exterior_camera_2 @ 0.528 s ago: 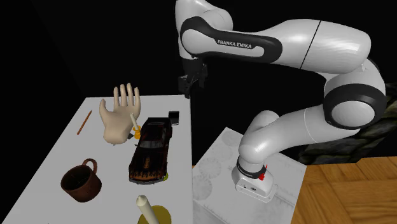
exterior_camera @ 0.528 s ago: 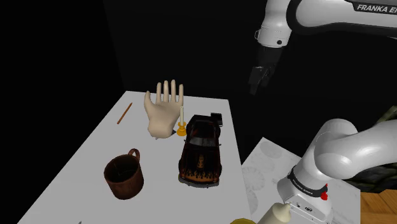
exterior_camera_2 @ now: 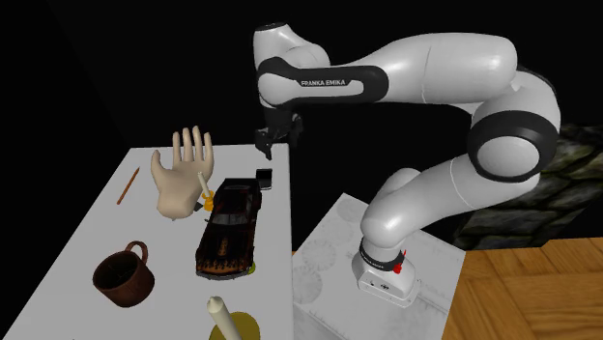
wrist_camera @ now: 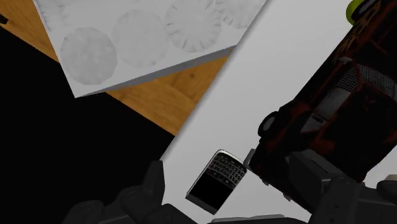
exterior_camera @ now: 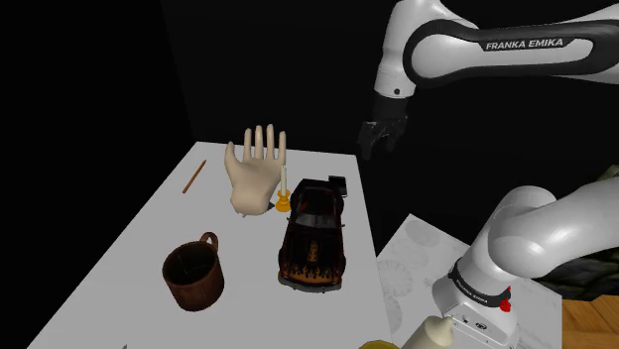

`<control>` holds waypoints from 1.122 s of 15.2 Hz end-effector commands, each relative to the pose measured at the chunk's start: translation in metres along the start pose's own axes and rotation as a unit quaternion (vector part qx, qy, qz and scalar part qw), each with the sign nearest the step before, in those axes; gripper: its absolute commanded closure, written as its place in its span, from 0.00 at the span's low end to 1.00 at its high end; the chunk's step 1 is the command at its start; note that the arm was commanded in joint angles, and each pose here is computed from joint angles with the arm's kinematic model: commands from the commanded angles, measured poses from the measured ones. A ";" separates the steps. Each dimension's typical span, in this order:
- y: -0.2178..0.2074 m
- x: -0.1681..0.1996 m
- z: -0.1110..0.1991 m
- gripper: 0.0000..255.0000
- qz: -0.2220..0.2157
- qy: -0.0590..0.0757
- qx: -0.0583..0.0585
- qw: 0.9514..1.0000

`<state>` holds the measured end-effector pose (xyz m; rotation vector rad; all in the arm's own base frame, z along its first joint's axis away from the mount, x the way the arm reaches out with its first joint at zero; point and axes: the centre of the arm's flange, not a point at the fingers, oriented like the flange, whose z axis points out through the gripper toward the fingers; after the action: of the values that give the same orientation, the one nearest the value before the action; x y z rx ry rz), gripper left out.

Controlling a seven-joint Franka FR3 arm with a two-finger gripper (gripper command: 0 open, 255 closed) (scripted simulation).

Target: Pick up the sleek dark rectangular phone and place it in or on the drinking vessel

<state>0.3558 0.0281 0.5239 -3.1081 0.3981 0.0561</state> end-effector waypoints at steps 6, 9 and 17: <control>-0.001 0.055 0.070 0.00 0.118 0.006 0.017 0.993; 0.001 0.080 0.100 0.00 0.167 0.009 0.023 0.986; 0.008 0.121 0.165 0.00 0.247 0.012 0.034 0.968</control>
<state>0.4643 -0.0078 0.3628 -2.8640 1.1301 0.0077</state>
